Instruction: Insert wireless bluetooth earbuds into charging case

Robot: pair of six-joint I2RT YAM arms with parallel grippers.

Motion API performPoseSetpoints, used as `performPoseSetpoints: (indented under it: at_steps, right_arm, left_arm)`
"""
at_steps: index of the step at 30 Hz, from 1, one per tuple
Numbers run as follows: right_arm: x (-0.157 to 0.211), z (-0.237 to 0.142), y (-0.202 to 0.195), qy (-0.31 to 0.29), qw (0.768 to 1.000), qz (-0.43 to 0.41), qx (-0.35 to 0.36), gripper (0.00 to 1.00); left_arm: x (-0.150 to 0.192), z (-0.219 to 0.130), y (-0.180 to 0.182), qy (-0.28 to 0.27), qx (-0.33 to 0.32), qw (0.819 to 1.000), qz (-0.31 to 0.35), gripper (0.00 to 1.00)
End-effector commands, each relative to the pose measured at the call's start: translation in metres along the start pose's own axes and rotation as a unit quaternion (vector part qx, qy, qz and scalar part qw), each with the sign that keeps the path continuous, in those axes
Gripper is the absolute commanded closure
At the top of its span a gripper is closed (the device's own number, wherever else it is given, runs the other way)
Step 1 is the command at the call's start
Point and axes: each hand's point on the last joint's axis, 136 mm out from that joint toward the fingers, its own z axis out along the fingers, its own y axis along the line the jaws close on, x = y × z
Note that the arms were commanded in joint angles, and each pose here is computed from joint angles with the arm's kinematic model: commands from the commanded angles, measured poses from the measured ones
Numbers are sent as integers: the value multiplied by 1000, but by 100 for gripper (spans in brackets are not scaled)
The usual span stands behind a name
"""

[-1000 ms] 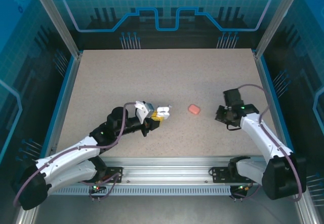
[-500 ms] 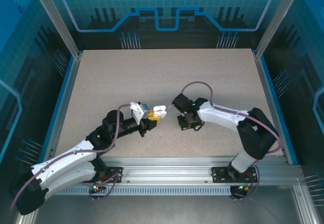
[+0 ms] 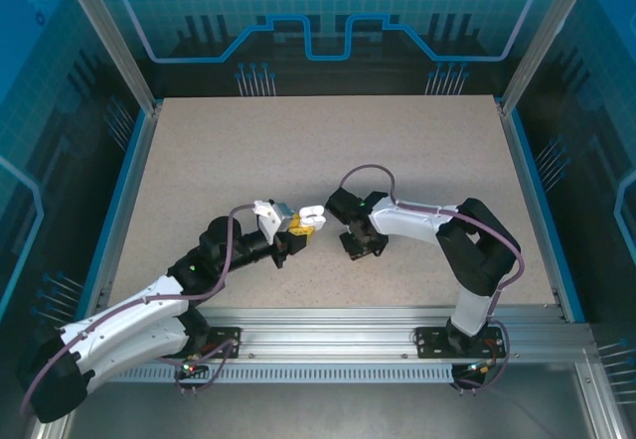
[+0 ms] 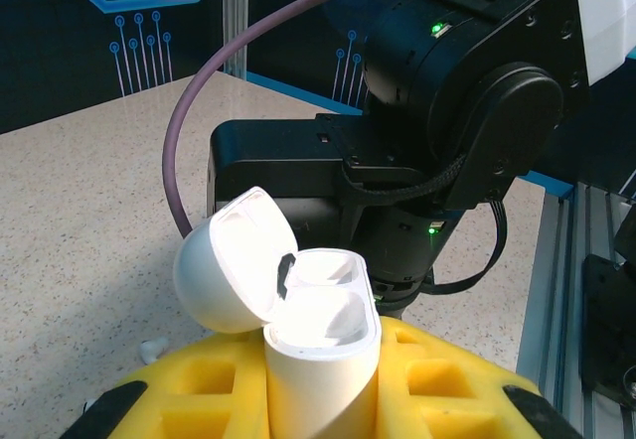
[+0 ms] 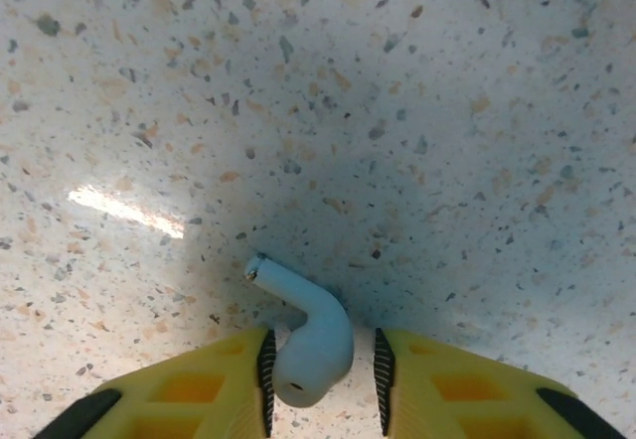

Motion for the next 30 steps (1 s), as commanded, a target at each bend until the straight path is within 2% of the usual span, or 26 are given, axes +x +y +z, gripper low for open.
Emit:
performPoseSetpoints:
  at_steps: [1,11,24,30]
  right_arm:
    - [6,-3,-4,7,1000,-17,13,62]
    - [14,-3,-27,14,999,12,39,62]
    - [-6,-3,-61,-7,997,63,44,63]
    - [-9,-24,-64,-38,997,53,33,63]
  left_arm:
    - [-2,-1,1,-7,-5,1000,8,88]
    - [-2,-1,1,-7,-5,1000,8,88]
    - [-2,-2,0,-6,-5,1000,7,88]
    - [-3,-4,0,-7,-6,1000,8,88]
